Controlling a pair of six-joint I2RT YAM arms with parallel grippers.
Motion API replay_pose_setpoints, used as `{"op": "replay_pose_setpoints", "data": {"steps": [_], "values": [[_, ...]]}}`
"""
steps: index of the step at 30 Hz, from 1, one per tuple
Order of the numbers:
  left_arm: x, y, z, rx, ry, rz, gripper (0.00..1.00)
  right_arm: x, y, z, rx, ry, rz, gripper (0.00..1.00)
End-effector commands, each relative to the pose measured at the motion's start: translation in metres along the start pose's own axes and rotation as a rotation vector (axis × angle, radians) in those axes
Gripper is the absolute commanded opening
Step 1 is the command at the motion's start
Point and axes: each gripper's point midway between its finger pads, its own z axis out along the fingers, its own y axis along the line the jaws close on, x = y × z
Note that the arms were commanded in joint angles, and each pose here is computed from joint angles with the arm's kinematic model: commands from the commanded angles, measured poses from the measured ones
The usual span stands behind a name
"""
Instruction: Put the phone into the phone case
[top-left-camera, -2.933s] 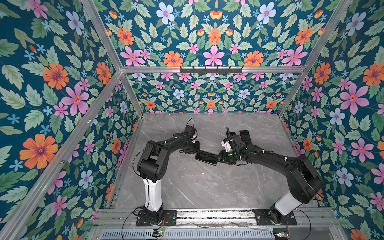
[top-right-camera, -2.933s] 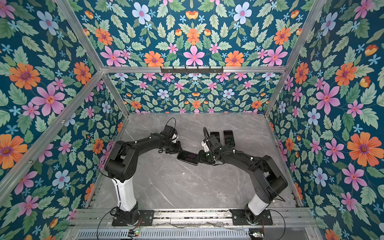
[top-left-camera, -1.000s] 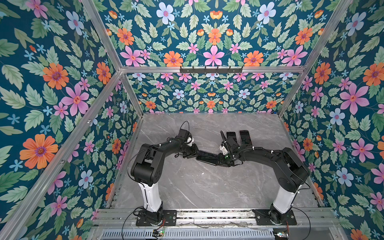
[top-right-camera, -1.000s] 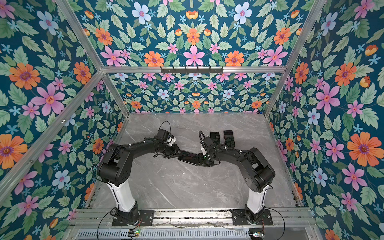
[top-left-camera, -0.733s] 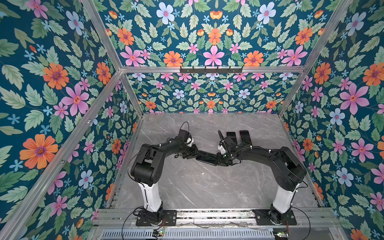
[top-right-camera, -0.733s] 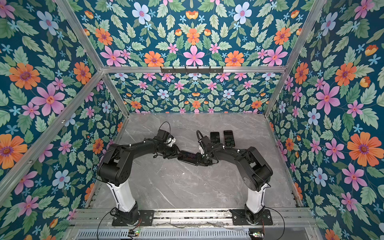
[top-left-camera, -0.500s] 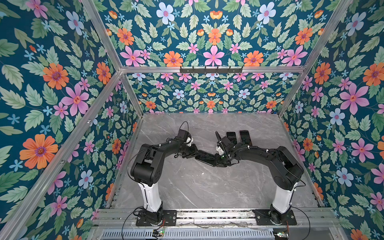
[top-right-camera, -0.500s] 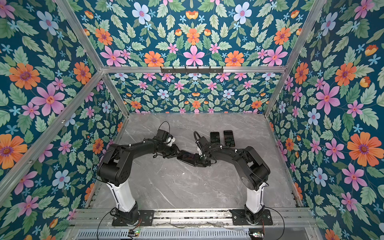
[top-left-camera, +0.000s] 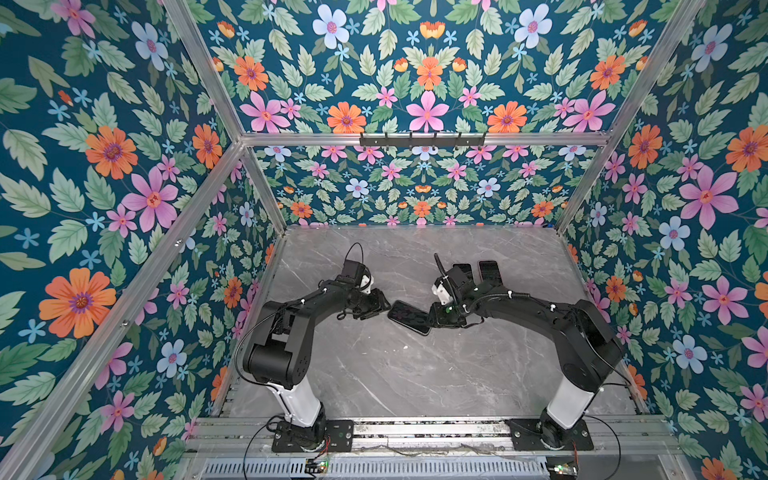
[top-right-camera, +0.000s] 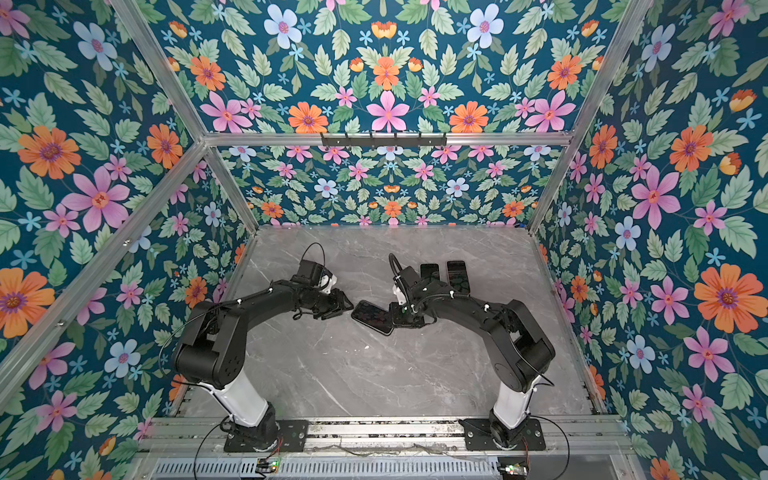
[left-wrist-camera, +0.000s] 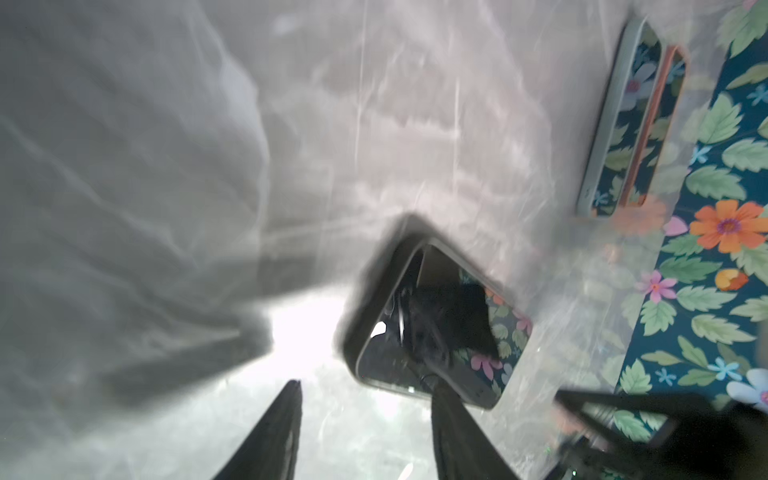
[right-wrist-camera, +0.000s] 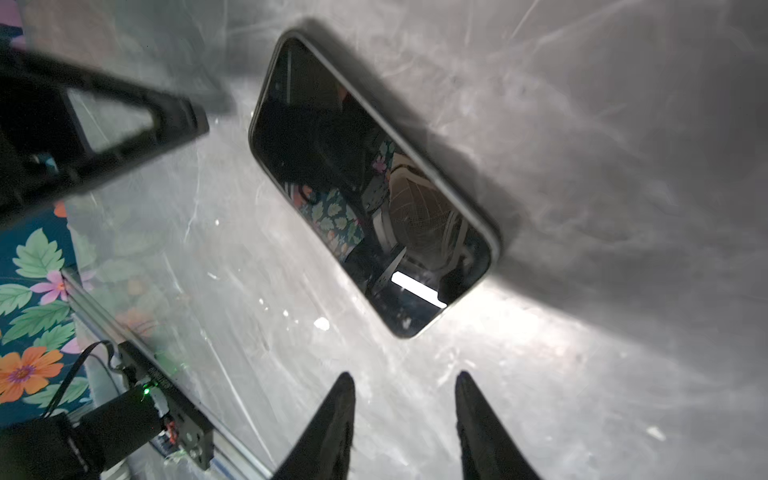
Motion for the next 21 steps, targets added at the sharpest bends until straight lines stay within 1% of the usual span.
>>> {"op": "replay_pose_setpoints", "data": {"steps": [1, 6, 9, 12, 21], "values": [[0.012, -0.006, -0.001, 0.035, 0.009, -0.019, 0.54, -0.024, -0.005, 0.006, -0.031, -0.033, -0.052, 0.45], [0.038, -0.026, 0.003, 0.122, 0.038, -0.028, 0.53, -0.039, -0.006, 0.027, -0.062, 0.013, -0.071, 0.54], [0.046, -0.029, 0.005, 0.149, 0.043, -0.033, 0.52, -0.036, -0.002, 0.036, -0.093, 0.056, -0.069, 0.56], [0.052, -0.028, 0.006, 0.156, 0.047, -0.041, 0.51, -0.028, 0.002, 0.039, -0.133, 0.084, -0.054, 0.53], [0.058, -0.029, 0.015, 0.177, 0.065, -0.045, 0.45, 0.009, 0.012, 0.043, -0.158, 0.145, -0.041, 0.43]]}}
